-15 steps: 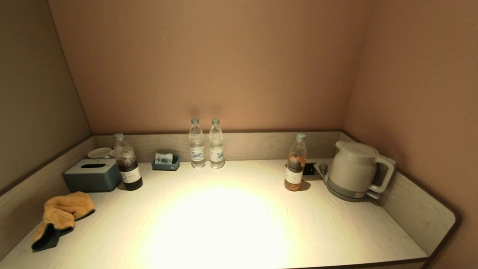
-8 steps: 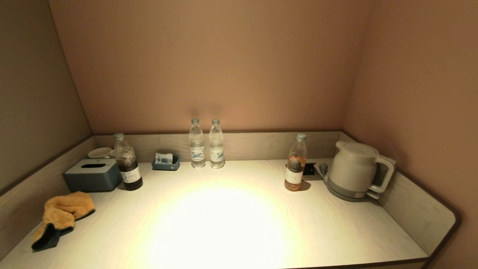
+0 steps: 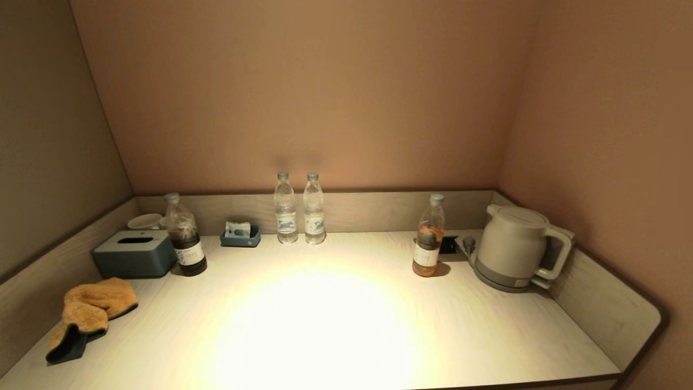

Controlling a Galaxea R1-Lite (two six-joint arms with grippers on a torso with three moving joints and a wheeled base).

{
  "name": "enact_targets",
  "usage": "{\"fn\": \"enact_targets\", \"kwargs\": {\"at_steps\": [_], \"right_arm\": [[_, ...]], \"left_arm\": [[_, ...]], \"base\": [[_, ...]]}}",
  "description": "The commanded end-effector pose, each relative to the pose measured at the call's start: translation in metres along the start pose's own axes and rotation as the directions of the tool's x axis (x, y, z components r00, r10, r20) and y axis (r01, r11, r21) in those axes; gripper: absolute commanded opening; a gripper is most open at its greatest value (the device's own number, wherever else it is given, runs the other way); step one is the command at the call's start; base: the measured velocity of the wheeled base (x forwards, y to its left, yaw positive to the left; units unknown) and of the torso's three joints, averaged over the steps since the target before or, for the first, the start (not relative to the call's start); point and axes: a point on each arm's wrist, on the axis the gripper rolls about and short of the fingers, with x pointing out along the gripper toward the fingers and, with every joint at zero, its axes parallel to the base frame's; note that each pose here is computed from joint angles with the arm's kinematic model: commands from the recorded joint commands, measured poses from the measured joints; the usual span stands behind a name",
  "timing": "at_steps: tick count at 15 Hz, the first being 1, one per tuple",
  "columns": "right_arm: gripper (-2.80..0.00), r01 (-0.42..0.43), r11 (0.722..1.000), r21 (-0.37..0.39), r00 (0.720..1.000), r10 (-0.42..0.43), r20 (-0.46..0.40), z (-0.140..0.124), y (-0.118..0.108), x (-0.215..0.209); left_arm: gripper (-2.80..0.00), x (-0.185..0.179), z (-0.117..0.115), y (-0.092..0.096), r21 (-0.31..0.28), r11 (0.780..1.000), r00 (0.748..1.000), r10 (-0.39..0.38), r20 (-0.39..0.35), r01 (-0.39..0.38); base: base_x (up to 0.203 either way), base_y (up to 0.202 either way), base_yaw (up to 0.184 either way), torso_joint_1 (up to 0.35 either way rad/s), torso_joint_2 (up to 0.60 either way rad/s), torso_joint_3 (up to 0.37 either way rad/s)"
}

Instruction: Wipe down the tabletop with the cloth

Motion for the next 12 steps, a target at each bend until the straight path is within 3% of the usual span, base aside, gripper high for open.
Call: {"fn": "enact_targets", "kwargs": {"at_steps": [1,12], "right_arm": [[-2.8,0.0,1.0,-0.001,1.0,0.0,0.001,0.0,0.0,0.0],[-2.8,0.0,1.0,-0.001,1.0,0.0,0.001,0.0,0.0,0.0]], "left_arm": [[-2.8,-0.0001,-0.0017,-0.0001,-0.001,1.0,1.0,-0.001,-0.015,0.001],[-2.8,-0.0001,-0.0017,0.0,-0.015,1.0,1.0,0.002,-0.016,-0.003]], "base": [[0.0,0.0,0.0,0.0,0.0,0.0],[0.0,0.0,0.0,0.0,0.0,0.0]]}}
